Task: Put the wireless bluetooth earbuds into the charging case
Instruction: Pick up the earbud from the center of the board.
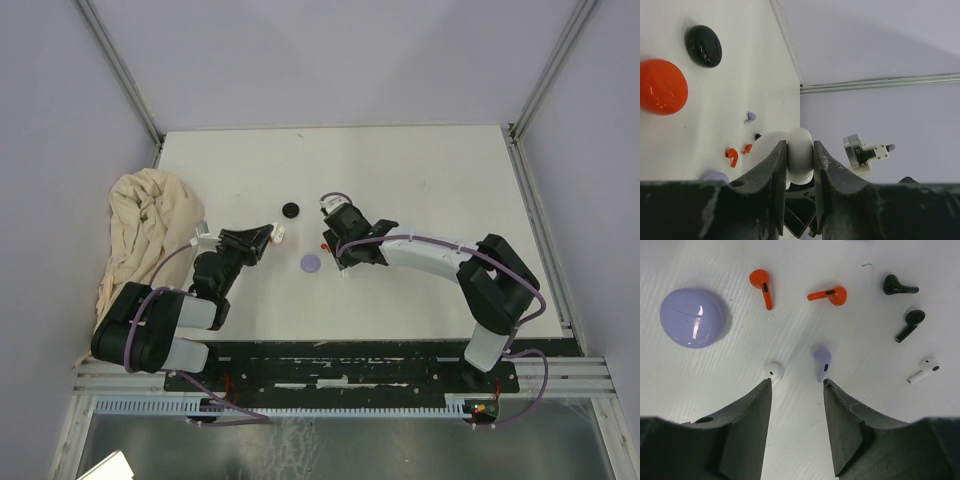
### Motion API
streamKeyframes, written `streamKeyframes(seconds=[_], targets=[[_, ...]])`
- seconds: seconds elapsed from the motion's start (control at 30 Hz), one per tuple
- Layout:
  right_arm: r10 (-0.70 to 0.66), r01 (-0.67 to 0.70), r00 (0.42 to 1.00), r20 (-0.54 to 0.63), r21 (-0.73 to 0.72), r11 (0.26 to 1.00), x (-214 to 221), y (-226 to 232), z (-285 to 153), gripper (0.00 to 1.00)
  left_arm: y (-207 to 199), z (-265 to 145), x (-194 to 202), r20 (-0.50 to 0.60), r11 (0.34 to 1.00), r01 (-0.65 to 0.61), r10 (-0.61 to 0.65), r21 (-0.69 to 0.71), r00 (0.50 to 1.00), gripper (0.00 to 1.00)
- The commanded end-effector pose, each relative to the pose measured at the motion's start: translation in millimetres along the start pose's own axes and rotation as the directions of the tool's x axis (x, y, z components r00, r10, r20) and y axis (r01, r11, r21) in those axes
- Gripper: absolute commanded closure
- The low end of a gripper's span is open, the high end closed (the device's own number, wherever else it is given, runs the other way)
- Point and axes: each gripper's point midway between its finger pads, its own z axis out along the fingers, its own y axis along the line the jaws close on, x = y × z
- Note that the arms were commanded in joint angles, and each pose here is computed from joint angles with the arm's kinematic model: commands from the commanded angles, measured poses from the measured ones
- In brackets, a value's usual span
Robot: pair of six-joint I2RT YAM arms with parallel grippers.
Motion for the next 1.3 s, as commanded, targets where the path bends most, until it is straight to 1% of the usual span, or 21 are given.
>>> streamKeyframes(seconds=[0.0,0.13,0.5,1.27], targets=[[0.009,-0.002,0.998,0.067,-0.103,0.995,-23.8,19.9,-15.4,0.47,-17.3,-1.8,-4.0,0.011,0.997,-0.002,0.001,0.071,1.000,0.97],[-0.002,0.008,0.999,0.047,-0.128,0.992,-19.1,28.1,-10.7,0.48,-17.7,-1.9,-3.9,0.011,0.997,-0.001,0.000,0.072,1.000,0.97],[-0.025,0.025,1.000,0.001,-0.120,0.992,-8.5,32.7,5.6,0.49,-18.7,-0.6,-4.0,0.008,0.997,-0.001,0.000,0.074,1.000,0.97],[-0.051,0.049,0.999,-0.017,-0.104,0.993,-1.9,31.6,18.5,0.53,-16.4,-0.8,-4.8,0.008,0.997,0.003,-0.003,0.071,1.000,0.97]])
